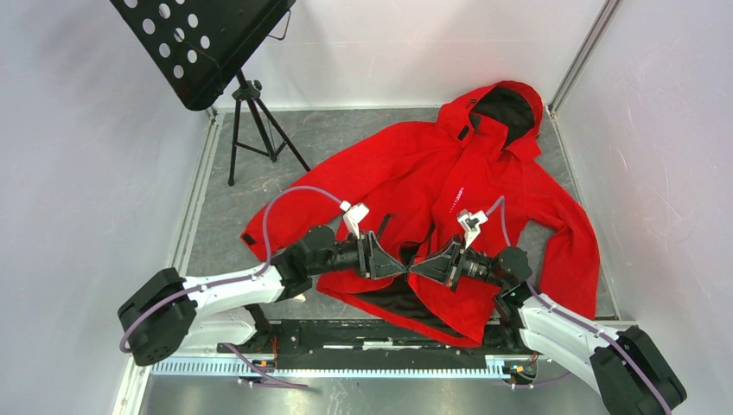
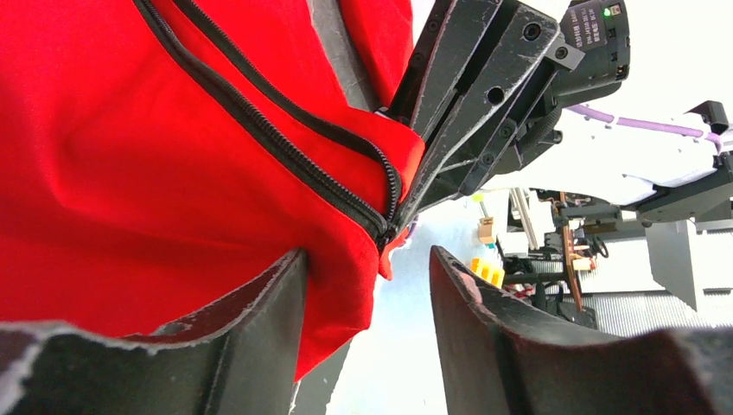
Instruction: Zip up the jacket
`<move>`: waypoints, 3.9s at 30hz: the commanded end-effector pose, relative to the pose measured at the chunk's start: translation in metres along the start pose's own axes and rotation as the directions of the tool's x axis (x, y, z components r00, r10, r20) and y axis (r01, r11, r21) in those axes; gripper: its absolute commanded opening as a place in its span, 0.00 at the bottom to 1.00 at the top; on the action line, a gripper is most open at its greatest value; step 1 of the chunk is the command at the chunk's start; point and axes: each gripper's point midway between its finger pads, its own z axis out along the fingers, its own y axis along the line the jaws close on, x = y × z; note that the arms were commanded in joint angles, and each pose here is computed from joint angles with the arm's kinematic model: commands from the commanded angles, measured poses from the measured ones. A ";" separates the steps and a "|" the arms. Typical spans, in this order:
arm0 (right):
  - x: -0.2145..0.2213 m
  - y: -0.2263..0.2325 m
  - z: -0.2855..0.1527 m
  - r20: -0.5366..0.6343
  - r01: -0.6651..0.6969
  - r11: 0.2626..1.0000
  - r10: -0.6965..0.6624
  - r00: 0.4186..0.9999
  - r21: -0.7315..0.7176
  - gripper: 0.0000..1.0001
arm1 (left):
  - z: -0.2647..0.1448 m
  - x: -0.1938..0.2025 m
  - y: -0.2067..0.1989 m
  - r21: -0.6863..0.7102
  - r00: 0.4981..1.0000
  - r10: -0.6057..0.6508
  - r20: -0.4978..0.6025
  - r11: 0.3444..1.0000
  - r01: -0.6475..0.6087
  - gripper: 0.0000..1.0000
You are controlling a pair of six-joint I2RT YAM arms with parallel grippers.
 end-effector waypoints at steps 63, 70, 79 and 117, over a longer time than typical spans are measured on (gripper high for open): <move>-0.015 -0.027 -0.026 -0.476 0.541 0.759 -0.349 0.807 0.361 0.77 | 0.001 0.077 0.038 0.054 0.880 -0.255 -0.400 0.952 0.300 0.02; 0.010 0.034 0.008 -0.388 0.761 0.646 -0.690 0.611 0.050 0.75 | 0.001 0.076 0.037 0.057 0.880 -0.255 -0.400 0.952 0.302 0.02; 0.081 0.048 0.006 -0.257 0.949 0.223 -0.952 0.163 -0.222 0.84 | -0.003 0.076 0.036 0.061 0.879 -0.257 -0.401 0.950 0.305 0.02; 0.106 0.017 0.009 -0.177 0.932 -0.250 -0.937 -0.301 -0.261 0.36 | -0.007 0.072 0.029 0.086 0.886 -0.248 -0.392 0.949 0.304 0.02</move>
